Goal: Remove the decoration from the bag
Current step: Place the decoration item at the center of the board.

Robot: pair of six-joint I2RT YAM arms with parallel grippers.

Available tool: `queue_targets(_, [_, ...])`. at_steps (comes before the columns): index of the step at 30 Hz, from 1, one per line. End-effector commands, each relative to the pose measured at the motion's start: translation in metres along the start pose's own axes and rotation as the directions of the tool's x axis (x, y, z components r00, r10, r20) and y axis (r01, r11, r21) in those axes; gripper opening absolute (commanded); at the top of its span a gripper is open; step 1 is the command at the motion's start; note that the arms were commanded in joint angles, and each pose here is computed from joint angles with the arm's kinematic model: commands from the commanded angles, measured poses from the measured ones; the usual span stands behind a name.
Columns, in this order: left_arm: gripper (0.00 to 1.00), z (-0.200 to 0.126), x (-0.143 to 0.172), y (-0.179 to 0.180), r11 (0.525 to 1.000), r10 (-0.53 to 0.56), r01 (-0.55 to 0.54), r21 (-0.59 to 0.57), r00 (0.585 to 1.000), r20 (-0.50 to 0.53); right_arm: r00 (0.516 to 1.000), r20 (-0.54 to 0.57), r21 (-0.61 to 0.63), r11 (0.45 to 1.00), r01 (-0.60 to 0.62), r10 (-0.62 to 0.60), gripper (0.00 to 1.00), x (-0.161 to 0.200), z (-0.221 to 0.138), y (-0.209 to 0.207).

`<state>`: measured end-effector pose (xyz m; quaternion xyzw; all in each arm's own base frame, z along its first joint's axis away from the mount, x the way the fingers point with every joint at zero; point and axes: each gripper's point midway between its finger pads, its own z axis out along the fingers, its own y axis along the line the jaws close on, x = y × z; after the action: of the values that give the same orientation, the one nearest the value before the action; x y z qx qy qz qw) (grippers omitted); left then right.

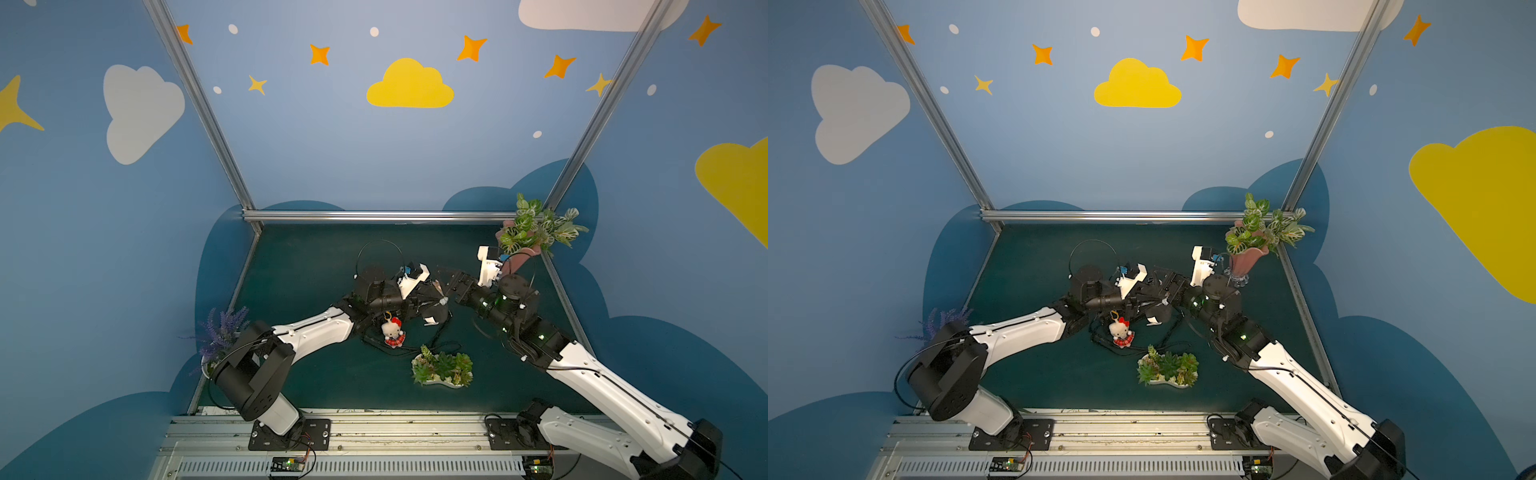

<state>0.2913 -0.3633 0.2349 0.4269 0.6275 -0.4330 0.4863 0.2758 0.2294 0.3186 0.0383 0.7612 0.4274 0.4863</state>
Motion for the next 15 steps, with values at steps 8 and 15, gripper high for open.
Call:
queue_targets(8, [0.38,-0.084,-0.072,-0.012,0.969,0.089,-0.086,-0.23,0.996,0.004,0.981,0.108,0.187,0.973,0.136,-0.158,0.91,-0.014,-0.032,-0.044])
queue_targets(15, [0.39,-0.177,-0.046,0.057,0.718,0.035,-0.118,-0.686,0.99,-0.135,0.97,0.102,0.222,0.955,0.195,-0.221,0.92,-0.006,-0.035,-0.059])
